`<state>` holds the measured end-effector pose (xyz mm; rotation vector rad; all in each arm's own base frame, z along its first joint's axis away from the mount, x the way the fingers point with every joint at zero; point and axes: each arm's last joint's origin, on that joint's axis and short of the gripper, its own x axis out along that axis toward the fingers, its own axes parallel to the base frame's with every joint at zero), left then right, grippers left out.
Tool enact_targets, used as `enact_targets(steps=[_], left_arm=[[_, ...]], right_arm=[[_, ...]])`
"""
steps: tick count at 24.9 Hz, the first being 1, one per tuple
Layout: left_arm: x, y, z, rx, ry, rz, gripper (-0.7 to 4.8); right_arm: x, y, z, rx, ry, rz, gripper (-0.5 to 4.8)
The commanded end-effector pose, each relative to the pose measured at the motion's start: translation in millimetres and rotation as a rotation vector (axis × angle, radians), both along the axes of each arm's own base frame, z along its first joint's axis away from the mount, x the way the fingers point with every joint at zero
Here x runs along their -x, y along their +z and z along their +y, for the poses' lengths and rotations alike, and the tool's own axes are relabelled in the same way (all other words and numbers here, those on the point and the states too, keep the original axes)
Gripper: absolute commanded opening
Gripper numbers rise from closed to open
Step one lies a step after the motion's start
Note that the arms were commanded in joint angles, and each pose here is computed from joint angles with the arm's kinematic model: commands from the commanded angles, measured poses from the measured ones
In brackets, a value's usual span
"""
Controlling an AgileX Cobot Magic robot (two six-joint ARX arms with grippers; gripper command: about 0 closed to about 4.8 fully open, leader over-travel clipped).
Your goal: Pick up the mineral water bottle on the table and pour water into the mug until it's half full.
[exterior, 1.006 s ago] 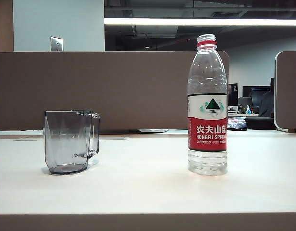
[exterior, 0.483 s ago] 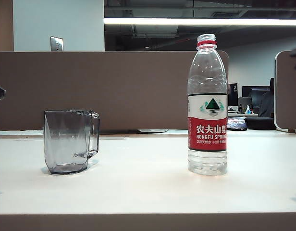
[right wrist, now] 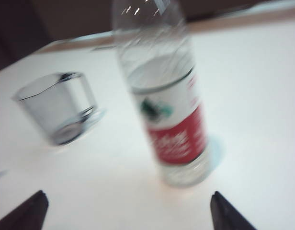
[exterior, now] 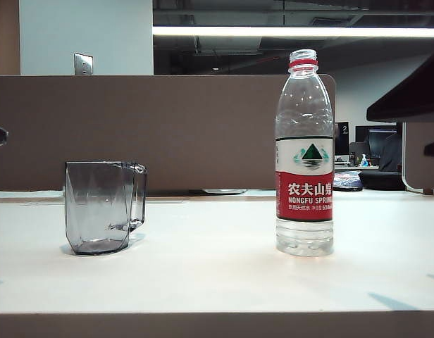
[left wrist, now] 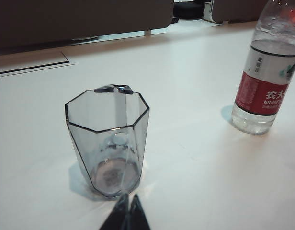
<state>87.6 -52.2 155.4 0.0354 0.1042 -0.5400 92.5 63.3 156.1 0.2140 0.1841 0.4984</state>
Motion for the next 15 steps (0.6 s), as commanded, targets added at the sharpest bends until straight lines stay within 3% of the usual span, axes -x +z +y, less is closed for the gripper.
enact_targets(steps=[1,5,8,15], left_arm=[[0.0,2.0,0.0,0.006,0.0,-0.011,-0.05],[0.0,2.0,0.0,0.006,0.0,-0.011,-0.05],[0.0,2.0,0.0,0.006,0.0,-0.011,-0.05],[0.0,2.0,0.0,0.006,0.0,-0.011,-0.05]], right_arm=[[-5.0,8.4,6.1,0.05,-0.051,-0.106,4.79],[-15.7,7.8,13.7,0.111,-0.061,-0.153,4.79],[-28.4,5.0,19.7,0.168,-0.135,-0.186,4.79],[-70.2,-1.5,48.2,0.19,-0.1,-0.17,4.79]])
